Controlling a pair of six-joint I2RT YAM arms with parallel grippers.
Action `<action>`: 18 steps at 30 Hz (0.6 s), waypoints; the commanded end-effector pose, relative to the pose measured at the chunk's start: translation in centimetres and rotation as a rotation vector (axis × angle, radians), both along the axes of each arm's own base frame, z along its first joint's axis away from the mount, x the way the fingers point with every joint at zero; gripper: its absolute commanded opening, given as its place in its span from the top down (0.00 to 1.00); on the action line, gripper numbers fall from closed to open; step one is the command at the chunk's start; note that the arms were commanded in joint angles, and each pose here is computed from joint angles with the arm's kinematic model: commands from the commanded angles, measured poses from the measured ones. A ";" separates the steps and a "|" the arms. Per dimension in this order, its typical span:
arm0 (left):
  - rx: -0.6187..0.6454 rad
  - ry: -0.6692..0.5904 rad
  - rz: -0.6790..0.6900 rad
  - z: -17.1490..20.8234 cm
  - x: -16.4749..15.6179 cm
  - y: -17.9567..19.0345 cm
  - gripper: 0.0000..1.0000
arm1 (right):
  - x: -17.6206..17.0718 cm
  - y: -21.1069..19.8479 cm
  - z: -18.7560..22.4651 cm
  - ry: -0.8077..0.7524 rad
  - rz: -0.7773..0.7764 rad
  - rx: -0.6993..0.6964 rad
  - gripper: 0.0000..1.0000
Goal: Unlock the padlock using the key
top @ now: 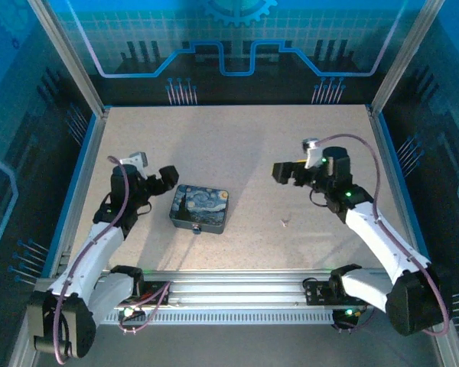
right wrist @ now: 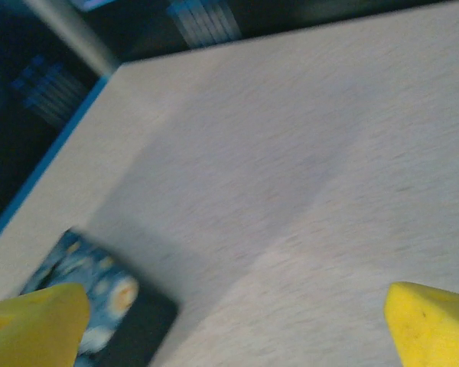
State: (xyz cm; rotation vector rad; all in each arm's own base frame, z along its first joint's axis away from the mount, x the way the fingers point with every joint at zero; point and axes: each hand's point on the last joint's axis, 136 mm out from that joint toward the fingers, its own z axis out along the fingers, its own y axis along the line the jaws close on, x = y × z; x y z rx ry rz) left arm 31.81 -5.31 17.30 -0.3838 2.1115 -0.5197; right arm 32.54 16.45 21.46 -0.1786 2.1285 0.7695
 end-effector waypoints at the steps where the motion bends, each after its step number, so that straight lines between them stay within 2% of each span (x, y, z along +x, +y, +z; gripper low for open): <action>1: -0.104 0.232 -0.004 -3.7 -3.9 -1.4 0.01 | -3.9 4.8 -2.7 0.229 0.164 0.061 0.00; 7: -0.123 0.324 -0.055 -6.4 -5.1 -2.4 0.01 | -7.6 11.9 -6.4 0.371 0.327 0.068 0.00; 14: -0.214 0.367 -0.134 -7.5 -4.5 -4.6 0.01 | -9.4 15.9 -9.9 0.466 0.403 0.040 0.00; 18: -0.206 0.405 -0.175 -8.2 -4.2 -5.7 0.01 | -9.2 17.3 -10.5 0.473 0.416 0.039 0.00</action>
